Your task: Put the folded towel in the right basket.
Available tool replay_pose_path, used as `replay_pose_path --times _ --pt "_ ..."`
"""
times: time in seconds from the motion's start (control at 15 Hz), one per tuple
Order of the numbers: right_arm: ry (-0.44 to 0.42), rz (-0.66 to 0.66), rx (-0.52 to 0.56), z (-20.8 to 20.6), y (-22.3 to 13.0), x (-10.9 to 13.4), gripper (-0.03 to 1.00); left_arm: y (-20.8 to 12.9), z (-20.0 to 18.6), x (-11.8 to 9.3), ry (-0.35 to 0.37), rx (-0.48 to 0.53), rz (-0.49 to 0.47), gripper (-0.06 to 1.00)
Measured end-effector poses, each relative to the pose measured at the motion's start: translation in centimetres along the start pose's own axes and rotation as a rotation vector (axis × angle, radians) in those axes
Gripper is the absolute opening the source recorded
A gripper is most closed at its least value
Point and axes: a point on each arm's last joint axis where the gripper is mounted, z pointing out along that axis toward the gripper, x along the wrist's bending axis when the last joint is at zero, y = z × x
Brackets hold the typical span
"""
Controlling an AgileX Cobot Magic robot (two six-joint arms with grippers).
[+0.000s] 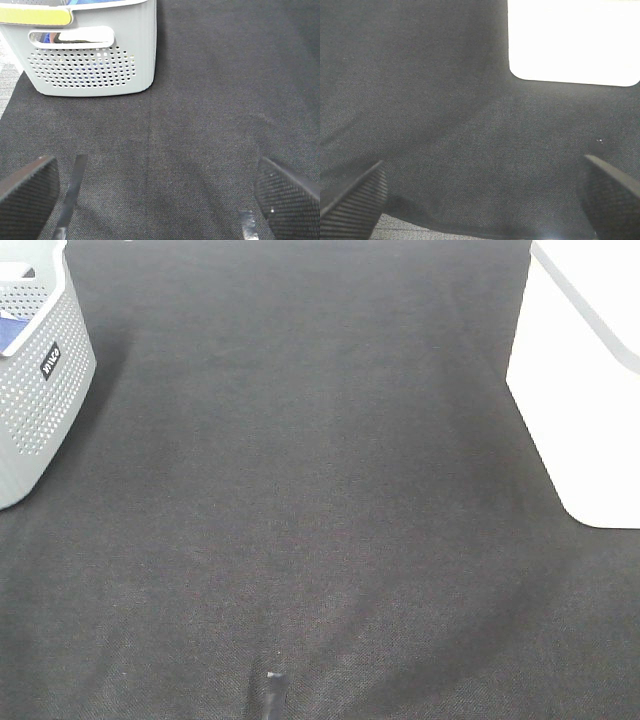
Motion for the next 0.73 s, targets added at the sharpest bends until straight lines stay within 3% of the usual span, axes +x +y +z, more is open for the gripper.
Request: replay_pose_path --times 0.73 --pt "0.000 0.000 0.000 0.00 0.00 0.00 0.98 0.00 0.00 0.00 0.000 0.000 0.000 0.99"
